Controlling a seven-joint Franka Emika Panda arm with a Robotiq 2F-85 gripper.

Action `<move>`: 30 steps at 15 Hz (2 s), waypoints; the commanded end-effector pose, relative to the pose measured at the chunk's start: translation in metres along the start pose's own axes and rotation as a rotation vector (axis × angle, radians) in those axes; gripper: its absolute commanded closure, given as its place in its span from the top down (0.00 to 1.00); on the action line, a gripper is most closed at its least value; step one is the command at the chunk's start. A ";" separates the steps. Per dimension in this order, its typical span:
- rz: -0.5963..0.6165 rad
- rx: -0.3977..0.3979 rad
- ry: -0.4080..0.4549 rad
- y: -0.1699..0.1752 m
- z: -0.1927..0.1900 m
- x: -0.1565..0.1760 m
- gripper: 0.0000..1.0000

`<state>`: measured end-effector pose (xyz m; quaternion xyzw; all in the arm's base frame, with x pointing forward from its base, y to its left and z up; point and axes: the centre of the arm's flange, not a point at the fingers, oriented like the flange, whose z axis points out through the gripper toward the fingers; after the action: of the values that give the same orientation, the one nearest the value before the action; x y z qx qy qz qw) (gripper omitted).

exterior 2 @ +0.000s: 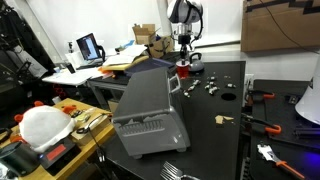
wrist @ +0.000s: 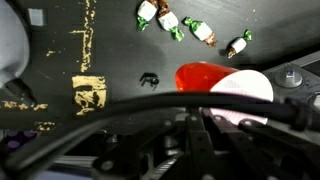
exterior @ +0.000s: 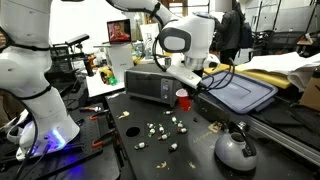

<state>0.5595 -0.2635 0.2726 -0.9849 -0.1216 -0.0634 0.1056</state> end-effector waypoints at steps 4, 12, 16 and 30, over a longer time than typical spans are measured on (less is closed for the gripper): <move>-0.041 -0.076 -0.011 0.009 -0.007 0.002 0.01; -0.068 -0.087 -0.037 0.013 -0.007 -0.007 0.01; -0.062 -0.099 -0.058 0.021 -0.007 -0.014 0.01; 0.027 -0.056 -0.066 0.059 0.030 -0.007 0.01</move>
<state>0.5511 -0.3090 0.2268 -0.9891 -0.1292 -0.0149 0.0697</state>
